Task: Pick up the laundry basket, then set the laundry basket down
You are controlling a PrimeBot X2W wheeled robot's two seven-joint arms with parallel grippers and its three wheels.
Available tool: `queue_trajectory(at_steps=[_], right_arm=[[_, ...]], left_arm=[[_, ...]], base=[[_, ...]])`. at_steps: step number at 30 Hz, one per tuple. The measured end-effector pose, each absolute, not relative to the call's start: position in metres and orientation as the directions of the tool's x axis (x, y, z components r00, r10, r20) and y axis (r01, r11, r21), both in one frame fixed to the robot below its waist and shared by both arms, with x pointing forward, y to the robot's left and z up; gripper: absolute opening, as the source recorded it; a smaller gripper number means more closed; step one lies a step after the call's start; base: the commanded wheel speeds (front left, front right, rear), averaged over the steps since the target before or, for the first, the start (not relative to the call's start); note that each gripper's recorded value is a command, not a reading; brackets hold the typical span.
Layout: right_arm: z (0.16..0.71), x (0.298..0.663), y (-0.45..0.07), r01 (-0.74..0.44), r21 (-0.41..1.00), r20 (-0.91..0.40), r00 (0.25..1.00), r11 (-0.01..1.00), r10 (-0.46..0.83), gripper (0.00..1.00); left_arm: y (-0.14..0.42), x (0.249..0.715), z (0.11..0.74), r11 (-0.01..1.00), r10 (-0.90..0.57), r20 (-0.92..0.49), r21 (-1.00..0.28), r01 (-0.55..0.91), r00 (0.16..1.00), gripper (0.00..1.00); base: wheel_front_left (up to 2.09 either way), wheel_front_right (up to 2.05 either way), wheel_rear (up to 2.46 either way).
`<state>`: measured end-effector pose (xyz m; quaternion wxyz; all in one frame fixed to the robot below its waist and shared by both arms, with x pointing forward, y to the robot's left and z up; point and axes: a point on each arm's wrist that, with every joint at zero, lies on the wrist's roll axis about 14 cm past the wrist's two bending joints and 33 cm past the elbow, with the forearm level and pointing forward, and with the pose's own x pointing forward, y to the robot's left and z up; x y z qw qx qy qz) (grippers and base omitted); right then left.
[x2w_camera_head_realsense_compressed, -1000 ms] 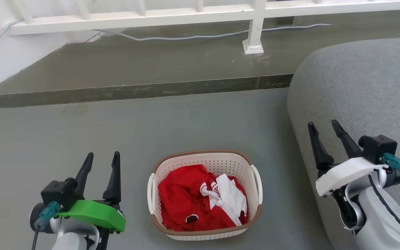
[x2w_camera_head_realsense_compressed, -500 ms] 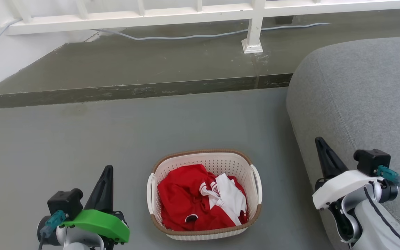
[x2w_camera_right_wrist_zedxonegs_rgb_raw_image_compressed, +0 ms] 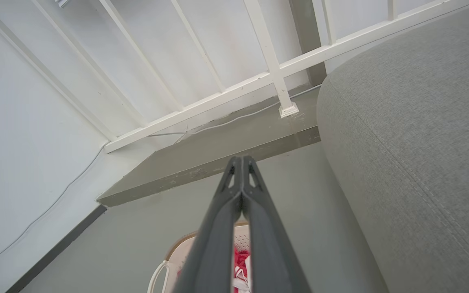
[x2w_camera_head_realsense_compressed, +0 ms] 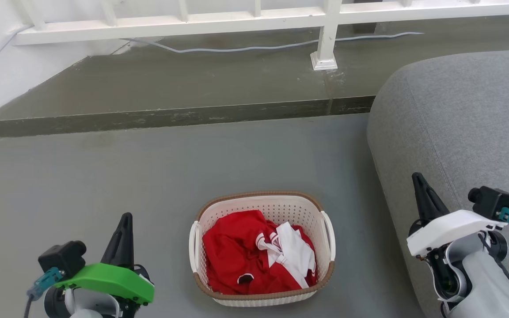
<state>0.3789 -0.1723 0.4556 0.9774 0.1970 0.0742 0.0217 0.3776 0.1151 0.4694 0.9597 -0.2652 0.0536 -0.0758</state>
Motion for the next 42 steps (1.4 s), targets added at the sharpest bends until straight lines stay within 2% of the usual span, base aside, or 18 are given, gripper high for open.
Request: queue_trajectory(at_steps=[21, 42], right_arm=[[0.461, 0.384, -0.182, 0.075, 0.611, -0.156, 0.987, 0.788, 0.026, 0.00], [0.465, 0.385, -0.190, 0.125, 0.800, -0.159, 0.987, 0.587, 0.006, 0.00]], left_arm=[[0.137, 0.378, 0.464, 0.725, -0.110, -0.114, -0.689, 0.002, 0.987, 0.00], [0.154, 0.377, 0.463, 0.538, -0.074, -0.140, -0.839, -0.079, 0.987, 0.00]], base=[[0.00, 0.00, 0.00], [0.00, 0.00, 0.00]])
